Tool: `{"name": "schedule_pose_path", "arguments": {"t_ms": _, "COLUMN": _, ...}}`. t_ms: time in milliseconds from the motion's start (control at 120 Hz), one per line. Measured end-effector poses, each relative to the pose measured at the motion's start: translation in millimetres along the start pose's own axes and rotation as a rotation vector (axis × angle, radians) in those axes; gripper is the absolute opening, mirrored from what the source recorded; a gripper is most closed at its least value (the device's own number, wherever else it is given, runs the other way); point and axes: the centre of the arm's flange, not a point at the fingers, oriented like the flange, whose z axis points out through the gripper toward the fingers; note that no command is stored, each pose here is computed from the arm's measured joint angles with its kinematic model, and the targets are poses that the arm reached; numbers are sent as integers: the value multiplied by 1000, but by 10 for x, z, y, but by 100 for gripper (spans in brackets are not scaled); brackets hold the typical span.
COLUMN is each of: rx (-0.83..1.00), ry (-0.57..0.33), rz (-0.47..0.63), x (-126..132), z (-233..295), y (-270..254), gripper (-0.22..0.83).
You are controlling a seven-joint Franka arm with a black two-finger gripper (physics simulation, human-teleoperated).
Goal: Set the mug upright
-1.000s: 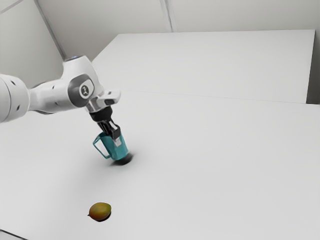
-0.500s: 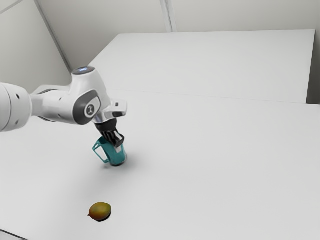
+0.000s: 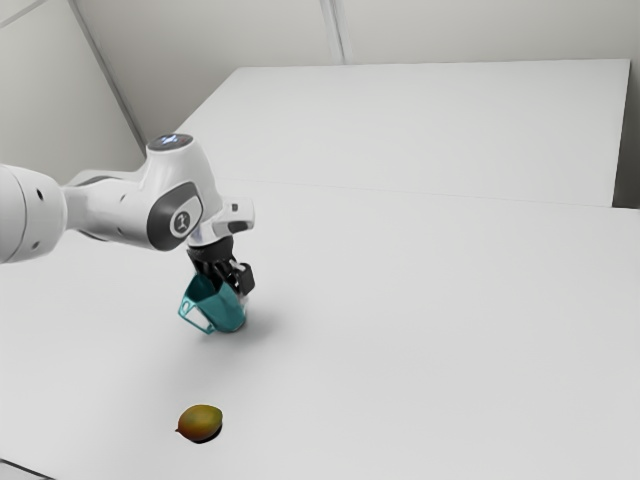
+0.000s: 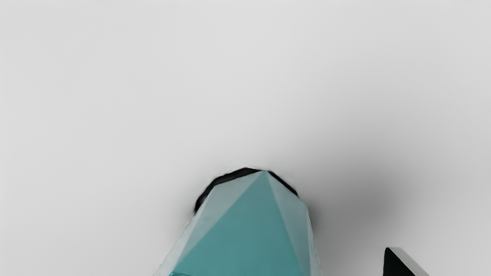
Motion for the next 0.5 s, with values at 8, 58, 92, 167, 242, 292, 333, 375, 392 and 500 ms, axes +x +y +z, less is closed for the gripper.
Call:
{"name": "schedule_pose_path", "arguments": {"t_ms": 8, "rx": 2, "ry": 1, "rz": 1, "x": 2, "z": -5, "y": 0, "gripper": 39}}
{"name": "schedule_pose_path", "arguments": {"t_ms": 58, "rx": 12, "ry": 6, "rz": 6, "x": 22, "z": -46, "y": 0, "gripper": 44}}
{"name": "schedule_pose_path", "arguments": {"t_ms": 92, "rx": 18, "ry": 10, "rz": 9, "x": 30, "z": -73, "y": 5, "gripper": 46}}
{"name": "schedule_pose_path", "arguments": {"t_ms": 167, "rx": 27, "ry": 19, "rz": 15, "x": 54, "z": -136, "y": 21, "gripper": 51}}
{"name": "schedule_pose_path", "arguments": {"t_ms": 242, "rx": 32, "ry": 29, "rz": 18, "x": 68, "z": -195, "y": 41, "gripper": 54}}
{"name": "schedule_pose_path", "arguments": {"t_ms": 292, "rx": 33, "ry": 38, "rz": 18, "x": 70, "z": -246, "y": 53, "gripper": 56}}
{"name": "schedule_pose_path", "arguments": {"t_ms": 333, "rx": 35, "ry": 47, "rz": 18, "x": 80, "z": -308, "y": 57, "gripper": 57}}
{"name": "schedule_pose_path", "arguments": {"t_ms": 375, "rx": 37, "ry": 59, "rz": 17, "x": 108, "z": -391, "y": 55, "gripper": 58}}
{"name": "schedule_pose_path", "arguments": {"t_ms": 392, "rx": 38, "ry": 64, "rz": 16, "x": 122, "z": -427, "y": 53, "gripper": 58}}
{"name": "schedule_pose_path", "arguments": {"t_ms": 500, "rx": 45, "ry": 97, "rz": 12, "x": 218, "z": -737, "y": 35, "gripper": 59}}
